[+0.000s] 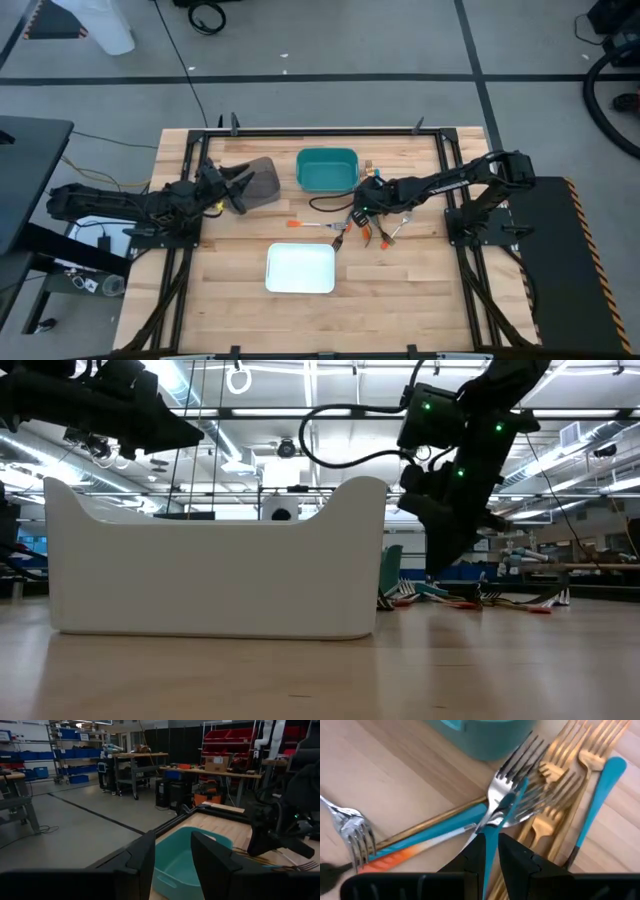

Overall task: Sort silverware by color (type)
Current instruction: Put the blue fork into the blue bin

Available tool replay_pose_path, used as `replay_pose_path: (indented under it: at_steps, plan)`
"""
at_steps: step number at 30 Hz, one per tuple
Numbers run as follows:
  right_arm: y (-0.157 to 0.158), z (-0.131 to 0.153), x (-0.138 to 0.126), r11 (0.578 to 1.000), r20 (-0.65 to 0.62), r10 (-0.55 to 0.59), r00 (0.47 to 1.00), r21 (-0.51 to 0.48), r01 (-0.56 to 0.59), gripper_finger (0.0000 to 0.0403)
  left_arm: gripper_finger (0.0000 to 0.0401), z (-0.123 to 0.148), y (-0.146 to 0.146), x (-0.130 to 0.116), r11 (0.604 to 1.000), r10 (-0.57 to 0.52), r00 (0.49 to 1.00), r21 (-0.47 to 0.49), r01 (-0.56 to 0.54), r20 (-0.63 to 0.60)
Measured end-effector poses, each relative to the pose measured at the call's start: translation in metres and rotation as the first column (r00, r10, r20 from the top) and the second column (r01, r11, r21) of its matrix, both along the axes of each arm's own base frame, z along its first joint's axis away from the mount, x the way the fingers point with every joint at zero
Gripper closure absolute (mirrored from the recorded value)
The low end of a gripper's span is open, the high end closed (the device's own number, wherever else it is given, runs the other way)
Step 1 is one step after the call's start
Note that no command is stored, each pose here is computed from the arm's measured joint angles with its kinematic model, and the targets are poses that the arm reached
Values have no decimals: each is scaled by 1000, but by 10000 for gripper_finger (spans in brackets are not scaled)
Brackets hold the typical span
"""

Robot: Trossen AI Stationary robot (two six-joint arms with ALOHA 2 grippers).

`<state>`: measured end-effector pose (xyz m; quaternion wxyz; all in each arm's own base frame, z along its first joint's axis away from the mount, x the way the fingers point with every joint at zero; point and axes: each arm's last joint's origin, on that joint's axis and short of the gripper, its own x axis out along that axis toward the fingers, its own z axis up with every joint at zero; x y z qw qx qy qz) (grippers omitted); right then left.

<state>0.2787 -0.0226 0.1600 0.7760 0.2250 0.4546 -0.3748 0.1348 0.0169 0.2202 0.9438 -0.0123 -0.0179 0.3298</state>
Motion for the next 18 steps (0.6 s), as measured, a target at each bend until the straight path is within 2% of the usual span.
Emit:
replay_pose_path:
  at_steps: [5, 12, 18]
  plan:
    - [0, -6, 2, 1000, -22, 6, 1000, -12, -6, 331, 267, 0, 0, 0, 1000, -7, 1000, 1, 7, -5]
    - [-1, -17, 4, 999, -36, -44, 998, -8, 43, 276, 267, -1, 0, 0, 1000, -7, 1000, 8, 7, -13]
    - [-1, -25, 6, 999, -56, -49, 997, -11, 49, 276, 267, -1, 0, 0, 1000, -7, 1000, 9, 7, -19]
